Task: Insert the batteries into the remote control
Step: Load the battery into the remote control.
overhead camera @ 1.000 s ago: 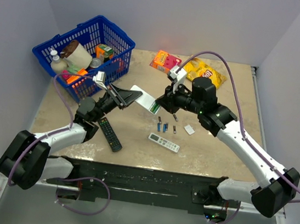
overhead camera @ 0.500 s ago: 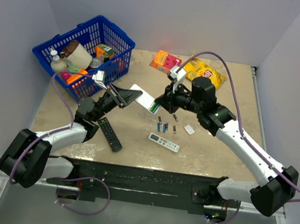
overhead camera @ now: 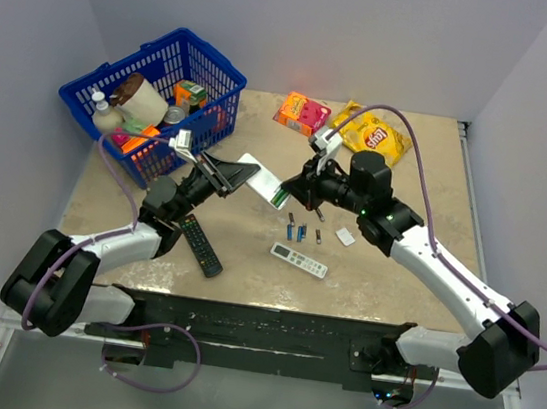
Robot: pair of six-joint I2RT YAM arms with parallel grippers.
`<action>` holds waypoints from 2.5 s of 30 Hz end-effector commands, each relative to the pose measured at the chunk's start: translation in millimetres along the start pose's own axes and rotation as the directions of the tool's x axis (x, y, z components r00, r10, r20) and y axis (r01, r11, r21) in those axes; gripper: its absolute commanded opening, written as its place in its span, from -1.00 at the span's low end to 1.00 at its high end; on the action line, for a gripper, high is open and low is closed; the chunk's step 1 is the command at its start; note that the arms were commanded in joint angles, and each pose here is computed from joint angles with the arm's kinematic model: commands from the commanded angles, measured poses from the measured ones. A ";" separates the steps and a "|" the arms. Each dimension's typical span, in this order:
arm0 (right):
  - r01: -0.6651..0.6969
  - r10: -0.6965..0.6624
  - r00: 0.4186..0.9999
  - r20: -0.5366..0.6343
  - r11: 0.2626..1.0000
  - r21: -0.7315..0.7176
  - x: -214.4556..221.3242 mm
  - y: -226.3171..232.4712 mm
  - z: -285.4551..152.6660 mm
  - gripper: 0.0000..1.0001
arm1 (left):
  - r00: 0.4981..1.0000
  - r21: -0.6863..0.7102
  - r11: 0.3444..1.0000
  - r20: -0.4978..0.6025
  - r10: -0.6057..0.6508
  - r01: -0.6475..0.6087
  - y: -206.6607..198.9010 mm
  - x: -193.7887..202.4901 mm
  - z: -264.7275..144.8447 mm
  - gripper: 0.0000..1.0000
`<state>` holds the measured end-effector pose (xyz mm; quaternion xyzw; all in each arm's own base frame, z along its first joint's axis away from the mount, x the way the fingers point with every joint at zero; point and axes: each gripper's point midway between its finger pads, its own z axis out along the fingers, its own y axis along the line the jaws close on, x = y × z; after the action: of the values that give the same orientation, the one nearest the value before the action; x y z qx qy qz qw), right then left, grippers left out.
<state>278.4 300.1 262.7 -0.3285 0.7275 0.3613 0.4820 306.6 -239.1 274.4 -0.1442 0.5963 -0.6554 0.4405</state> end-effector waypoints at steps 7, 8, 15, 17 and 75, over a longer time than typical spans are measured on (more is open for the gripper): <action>-0.250 0.245 0.964 -0.099 0.967 -0.044 65.3 19.6 6.2 -1.00 | 0.978 0.485 0.869 0.209 -0.010 -0.095 -148.4 -47.1 -12.5 -1.00; -0.259 0.254 0.962 -0.097 0.965 -0.049 65.3 20.3 7.5 -1.00 | 0.978 0.492 0.865 0.209 -0.005 -0.100 -151.1 -46.7 -12.8 -1.00; -0.226 0.225 0.967 -0.120 0.974 -0.002 75.3 19.3 16.5 -1.00 | 0.983 0.537 0.840 0.183 -0.027 -0.077 -161.3 -40.2 -13.2 -1.00; -0.218 0.218 0.967 -0.131 0.976 0.016 85.2 17.3 17.6 -1.00 | 0.982 0.551 0.831 0.184 -0.036 -0.073 -165.2 -41.6 -14.1 -1.00; -0.138 0.118 0.986 0.121 0.976 0.168 -38.0 9.8 -28.8 -0.53 | 0.998 0.476 0.878 0.023 0.050 -0.055 -108.4 6.7 -27.3 -1.00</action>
<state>265.8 290.9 273.5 -0.2298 0.7692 0.3406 0.4894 289.9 -257.5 273.0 -0.1258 0.5812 -0.6977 0.3996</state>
